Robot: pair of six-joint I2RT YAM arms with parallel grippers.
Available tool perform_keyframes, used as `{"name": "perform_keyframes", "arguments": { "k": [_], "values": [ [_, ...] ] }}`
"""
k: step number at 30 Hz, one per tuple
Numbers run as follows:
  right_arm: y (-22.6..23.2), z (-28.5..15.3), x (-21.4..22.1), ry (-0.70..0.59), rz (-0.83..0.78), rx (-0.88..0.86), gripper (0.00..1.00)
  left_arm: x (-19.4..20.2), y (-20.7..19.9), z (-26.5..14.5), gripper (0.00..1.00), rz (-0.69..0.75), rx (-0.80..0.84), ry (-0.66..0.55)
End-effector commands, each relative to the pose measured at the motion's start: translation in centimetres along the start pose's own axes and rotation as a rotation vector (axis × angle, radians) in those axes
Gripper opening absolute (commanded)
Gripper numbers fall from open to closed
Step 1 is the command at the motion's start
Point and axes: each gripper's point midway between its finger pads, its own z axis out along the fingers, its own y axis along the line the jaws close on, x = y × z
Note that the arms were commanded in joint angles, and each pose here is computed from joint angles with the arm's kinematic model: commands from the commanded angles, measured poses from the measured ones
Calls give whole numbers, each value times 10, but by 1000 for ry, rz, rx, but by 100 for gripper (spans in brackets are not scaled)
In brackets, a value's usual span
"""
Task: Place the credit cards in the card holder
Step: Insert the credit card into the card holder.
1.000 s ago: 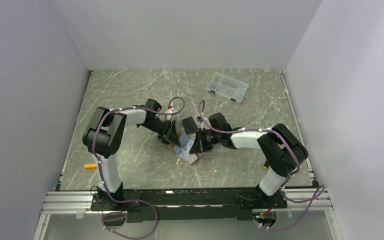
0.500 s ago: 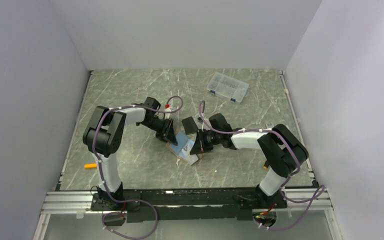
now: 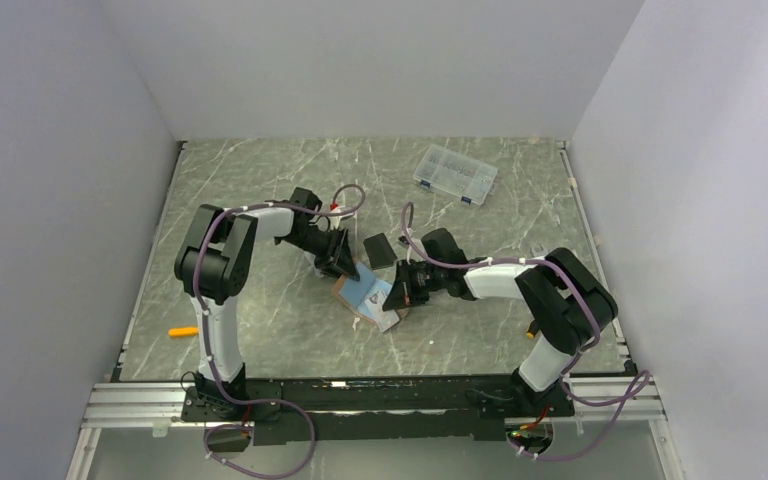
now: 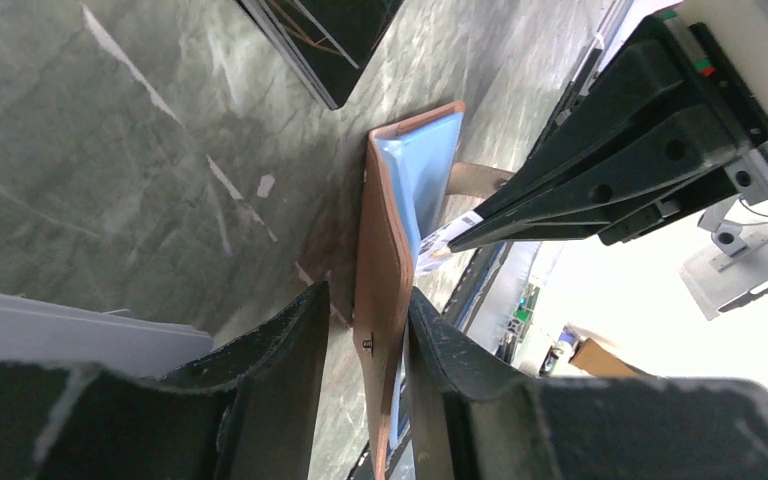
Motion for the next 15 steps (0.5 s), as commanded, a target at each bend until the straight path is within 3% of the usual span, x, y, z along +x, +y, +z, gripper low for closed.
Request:
{"name": "perform_keyframes", "arguments": {
  "k": [1,9,15],
  "values": [
    [-9,-2,0,-15,-17,19,0,-12,-14,0,38,19,63,-8],
    [-13,-5,-2,-22,0,25,0,9,3,0,28,46,-10,31],
    [-10,-9,-12,-53,25,5,0,18,4,-1,10,64,2,48]
  ]
}}
